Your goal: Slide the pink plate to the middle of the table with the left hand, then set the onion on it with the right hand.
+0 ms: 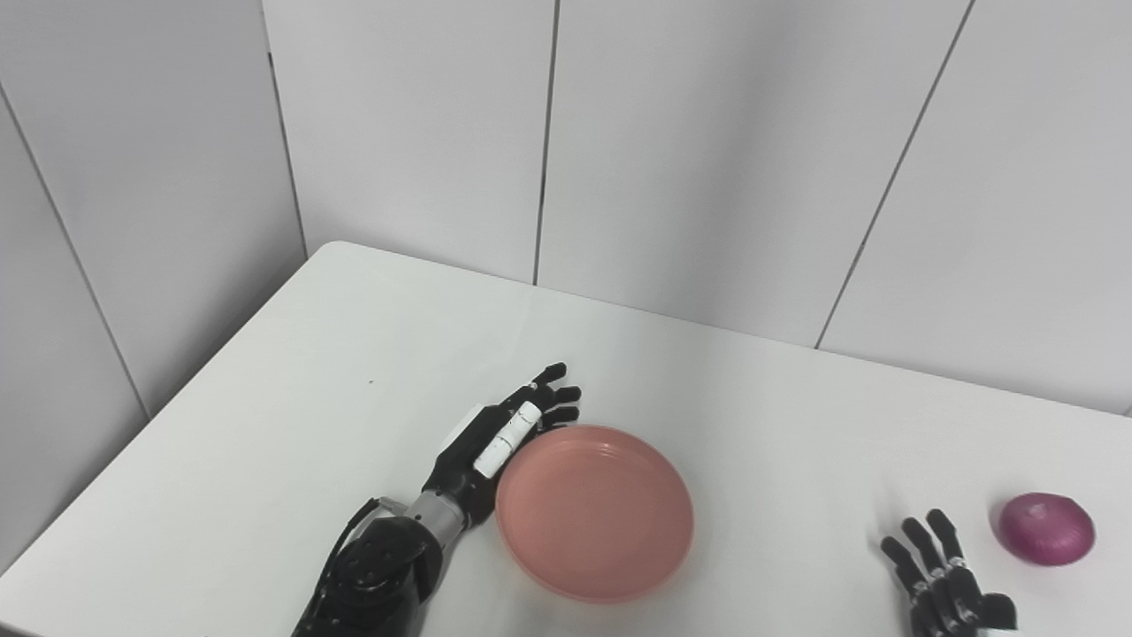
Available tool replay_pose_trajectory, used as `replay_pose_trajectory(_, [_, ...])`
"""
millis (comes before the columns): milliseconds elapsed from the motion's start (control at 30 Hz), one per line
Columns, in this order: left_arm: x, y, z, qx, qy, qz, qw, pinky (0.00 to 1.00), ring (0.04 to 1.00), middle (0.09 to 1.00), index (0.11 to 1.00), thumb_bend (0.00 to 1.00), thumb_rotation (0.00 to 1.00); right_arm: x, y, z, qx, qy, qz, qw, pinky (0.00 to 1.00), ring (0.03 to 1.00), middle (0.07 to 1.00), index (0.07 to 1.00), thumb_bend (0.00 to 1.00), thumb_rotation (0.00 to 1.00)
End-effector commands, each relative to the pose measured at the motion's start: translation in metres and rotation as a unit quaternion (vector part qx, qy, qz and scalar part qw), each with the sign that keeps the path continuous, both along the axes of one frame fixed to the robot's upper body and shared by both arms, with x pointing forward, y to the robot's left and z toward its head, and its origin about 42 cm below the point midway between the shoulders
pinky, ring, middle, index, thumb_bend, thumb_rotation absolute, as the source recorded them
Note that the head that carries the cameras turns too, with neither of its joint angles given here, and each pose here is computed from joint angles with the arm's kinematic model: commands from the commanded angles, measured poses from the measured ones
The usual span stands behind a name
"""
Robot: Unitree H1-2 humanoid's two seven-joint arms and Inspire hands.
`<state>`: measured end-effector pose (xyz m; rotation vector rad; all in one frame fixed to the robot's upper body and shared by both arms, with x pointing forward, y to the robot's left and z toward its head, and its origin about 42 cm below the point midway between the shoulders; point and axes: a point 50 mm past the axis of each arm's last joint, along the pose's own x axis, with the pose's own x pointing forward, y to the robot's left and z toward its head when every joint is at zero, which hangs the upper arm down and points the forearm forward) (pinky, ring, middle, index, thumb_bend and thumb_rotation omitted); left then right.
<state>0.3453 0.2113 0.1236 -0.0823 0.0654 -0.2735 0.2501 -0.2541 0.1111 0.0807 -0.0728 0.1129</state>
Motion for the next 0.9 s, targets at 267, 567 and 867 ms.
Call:
replay_pose_trajectory(267, [-0.007,0.003,0.008,0.000,0.021,-0.019,1.000,0.90,0.895,0.909,0.940,0.87,0.83,0.000,0.038,-0.015,0.008,0.027,-0.004,1.000,0.99,0.868,0.935,0.961,0.86,1.00])
replay_pose_trajectory(567, [-0.007,0.009,0.014,0.014,0.029,-0.023,0.999,0.88,0.891,0.911,0.938,0.88,0.85,0.005,0.051,-0.017,0.004,0.034,-0.012,0.999,0.98,0.857,0.913,0.947,0.91,1.00])
replay_pose_trajectory(867, [-0.010,-0.012,0.006,-0.001,0.040,-0.024,0.999,0.90,0.909,0.925,0.950,0.85,0.84,0.006,0.055,-0.018,0.003,0.036,-0.009,0.999,0.98,0.857,0.906,0.941,0.95,0.98])
